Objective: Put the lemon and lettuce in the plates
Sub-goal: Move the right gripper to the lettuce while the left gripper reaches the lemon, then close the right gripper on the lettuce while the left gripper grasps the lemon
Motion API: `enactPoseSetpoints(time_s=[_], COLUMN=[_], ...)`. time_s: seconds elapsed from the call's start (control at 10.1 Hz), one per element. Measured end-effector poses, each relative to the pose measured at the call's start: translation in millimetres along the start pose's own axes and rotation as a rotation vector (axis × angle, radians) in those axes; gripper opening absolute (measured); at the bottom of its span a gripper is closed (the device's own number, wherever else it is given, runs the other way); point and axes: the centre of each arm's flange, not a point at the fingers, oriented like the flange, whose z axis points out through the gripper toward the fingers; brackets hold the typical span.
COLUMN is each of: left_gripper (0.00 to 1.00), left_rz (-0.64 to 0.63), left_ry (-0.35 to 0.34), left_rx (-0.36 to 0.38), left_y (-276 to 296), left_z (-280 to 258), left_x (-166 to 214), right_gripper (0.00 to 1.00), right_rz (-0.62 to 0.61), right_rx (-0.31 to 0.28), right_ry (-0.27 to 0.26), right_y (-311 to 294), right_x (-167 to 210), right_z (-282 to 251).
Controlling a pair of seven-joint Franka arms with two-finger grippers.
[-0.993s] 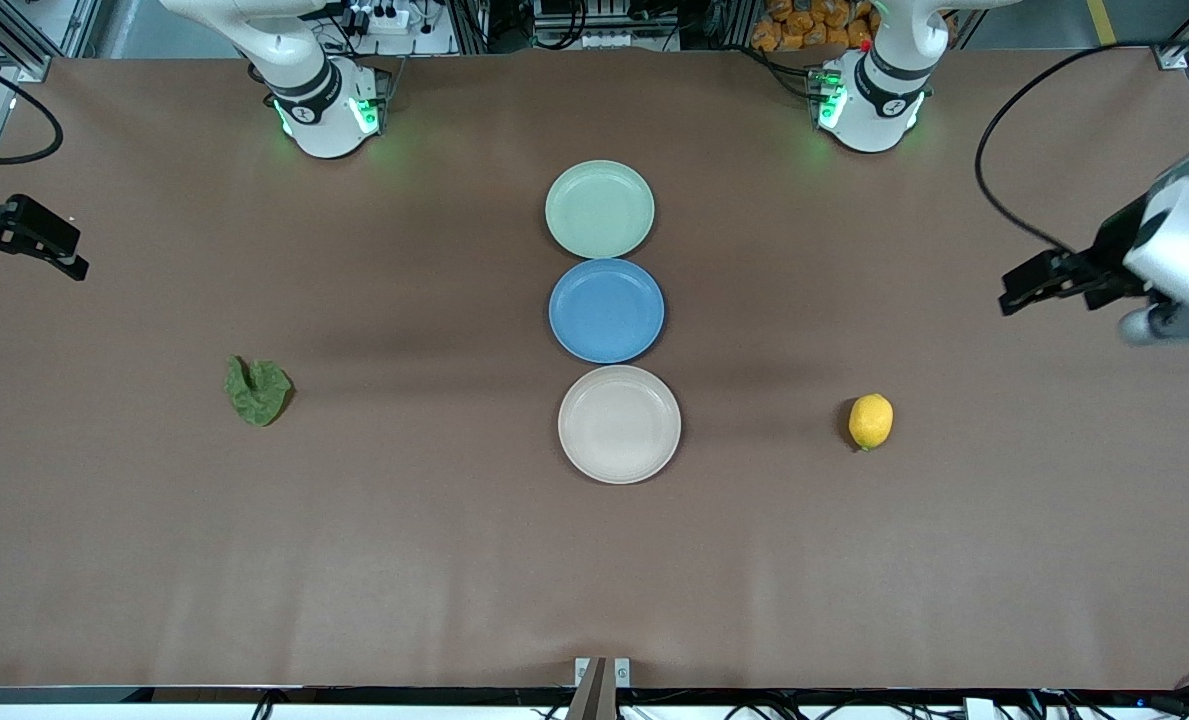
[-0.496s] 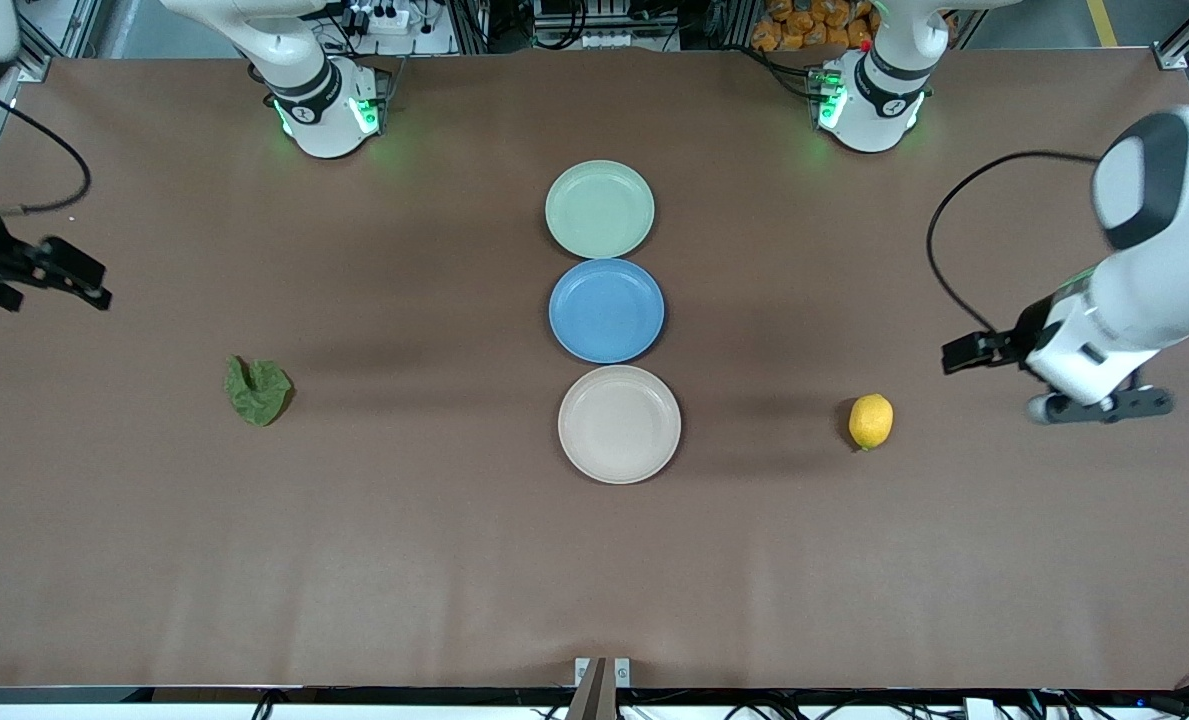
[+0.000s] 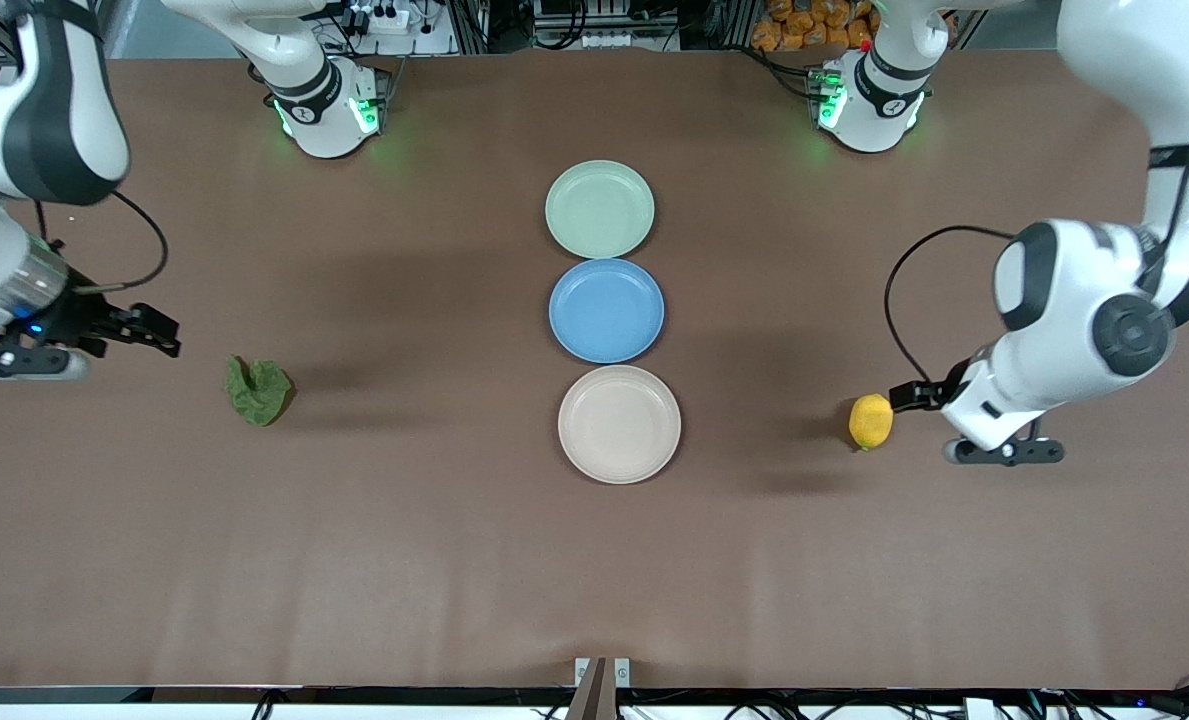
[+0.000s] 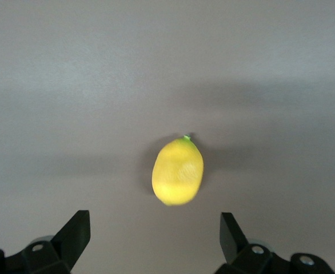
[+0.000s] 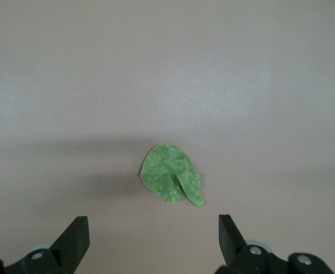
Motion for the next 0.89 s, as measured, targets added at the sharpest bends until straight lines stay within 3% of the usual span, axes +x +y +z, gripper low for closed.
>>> enactPoseSetpoints(time_s=[0.4,0.89], left_gripper=[1.00,1.00], left_rz=[0.003,-0.010], left_ry=[-0.017,-0.036], left_rx=[-0.006,-0.012], left_y=[2.0,5.1], left_z=[67.5,114.8], left_x=[11.5,13.5], right_gripper=[1.00,1.00], right_rz=[0.000,0.028], right_rx=[-0.010,-0.009], right_ry=[0.066,0.073], right_y=[-0.8,14.1], right_x=[-10.1,-31.1], right_z=[110.2,223.1])
